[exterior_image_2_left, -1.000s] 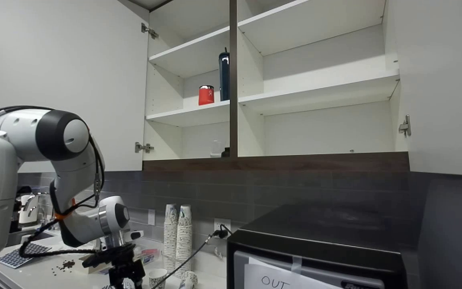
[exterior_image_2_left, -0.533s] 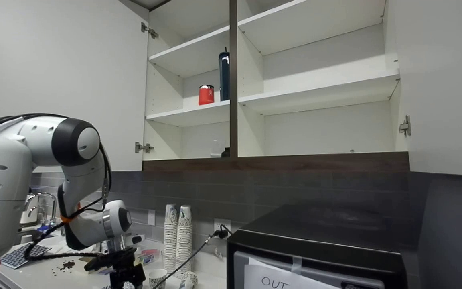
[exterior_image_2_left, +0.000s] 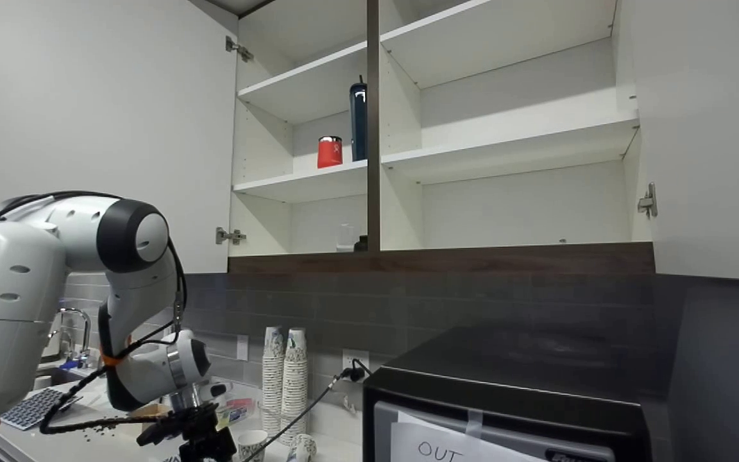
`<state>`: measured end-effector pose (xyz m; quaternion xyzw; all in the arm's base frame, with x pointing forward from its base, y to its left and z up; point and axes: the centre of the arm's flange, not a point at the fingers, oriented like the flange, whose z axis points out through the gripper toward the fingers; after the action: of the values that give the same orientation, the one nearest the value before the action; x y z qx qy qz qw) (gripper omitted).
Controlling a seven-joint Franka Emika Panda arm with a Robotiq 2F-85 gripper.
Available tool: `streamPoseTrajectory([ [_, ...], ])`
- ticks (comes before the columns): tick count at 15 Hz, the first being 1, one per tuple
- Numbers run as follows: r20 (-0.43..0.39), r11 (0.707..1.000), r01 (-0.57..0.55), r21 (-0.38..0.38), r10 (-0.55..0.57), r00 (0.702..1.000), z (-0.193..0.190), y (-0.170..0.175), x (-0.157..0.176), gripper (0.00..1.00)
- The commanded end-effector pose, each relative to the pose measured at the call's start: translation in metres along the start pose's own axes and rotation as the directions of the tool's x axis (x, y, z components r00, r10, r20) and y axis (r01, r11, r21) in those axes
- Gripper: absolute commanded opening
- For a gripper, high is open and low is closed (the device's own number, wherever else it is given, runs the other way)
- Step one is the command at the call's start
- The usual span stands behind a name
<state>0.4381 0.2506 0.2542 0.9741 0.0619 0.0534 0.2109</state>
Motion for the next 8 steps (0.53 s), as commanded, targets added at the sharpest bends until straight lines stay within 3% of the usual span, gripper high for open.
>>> streamPoseTrajectory([
  [1,0.0,0.999,-0.004,-0.048,0.004,1.0,0.019,-0.033,0.011,1.0],
  [8,0.018,0.99,-0.048,-0.129,0.051,0.999,0.044,-0.053,0.02,1.0],
])
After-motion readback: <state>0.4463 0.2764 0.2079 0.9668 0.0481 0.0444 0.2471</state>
